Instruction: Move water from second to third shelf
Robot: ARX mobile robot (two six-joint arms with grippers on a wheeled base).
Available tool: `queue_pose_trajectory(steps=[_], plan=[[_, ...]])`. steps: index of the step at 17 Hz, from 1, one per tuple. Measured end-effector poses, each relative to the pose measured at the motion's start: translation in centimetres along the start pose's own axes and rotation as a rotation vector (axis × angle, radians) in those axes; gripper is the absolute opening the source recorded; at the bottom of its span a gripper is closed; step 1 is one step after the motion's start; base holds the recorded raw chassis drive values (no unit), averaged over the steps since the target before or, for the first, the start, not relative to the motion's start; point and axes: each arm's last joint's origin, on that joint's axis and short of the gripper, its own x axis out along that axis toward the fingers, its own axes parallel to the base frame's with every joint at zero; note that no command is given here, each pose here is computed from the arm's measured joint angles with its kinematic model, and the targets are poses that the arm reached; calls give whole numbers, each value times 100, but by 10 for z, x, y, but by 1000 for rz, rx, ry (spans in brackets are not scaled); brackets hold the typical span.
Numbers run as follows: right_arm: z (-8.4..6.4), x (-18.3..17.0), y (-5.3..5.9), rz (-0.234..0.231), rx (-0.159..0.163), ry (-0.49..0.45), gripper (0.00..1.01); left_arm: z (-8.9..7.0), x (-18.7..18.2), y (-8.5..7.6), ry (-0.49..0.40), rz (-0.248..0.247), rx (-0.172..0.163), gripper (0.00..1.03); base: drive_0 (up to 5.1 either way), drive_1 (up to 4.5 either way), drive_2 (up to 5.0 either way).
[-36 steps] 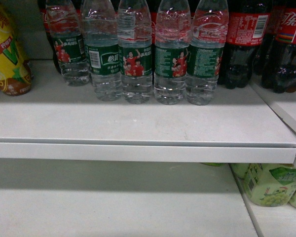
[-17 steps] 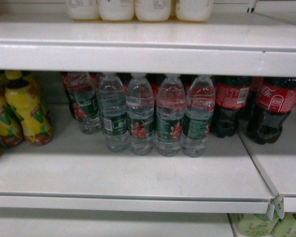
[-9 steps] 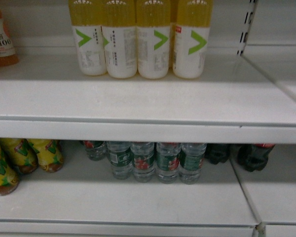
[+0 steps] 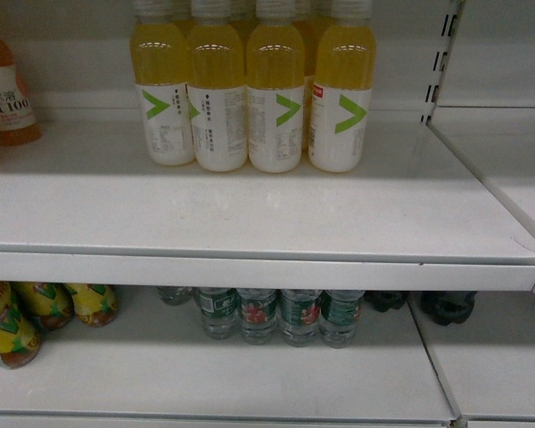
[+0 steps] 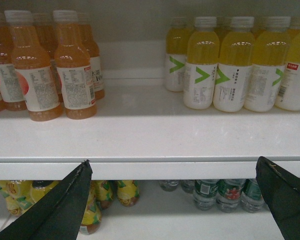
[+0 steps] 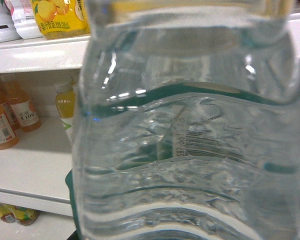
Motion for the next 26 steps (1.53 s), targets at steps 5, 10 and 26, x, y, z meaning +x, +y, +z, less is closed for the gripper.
queue_pose_trajectory(steps=[5, 10, 26], plan=[[0, 0, 0, -1, 0, 2, 42, 0, 0, 0, -1, 0, 0, 98, 0, 0, 0], [0, 0, 0, 1, 0, 2, 42, 0, 0, 0, -1, 0, 0, 98, -89, 43, 43], [0, 0, 0, 1, -1, -1, 42, 0, 0, 0, -2, 0, 0, 98, -453, 220, 220]])
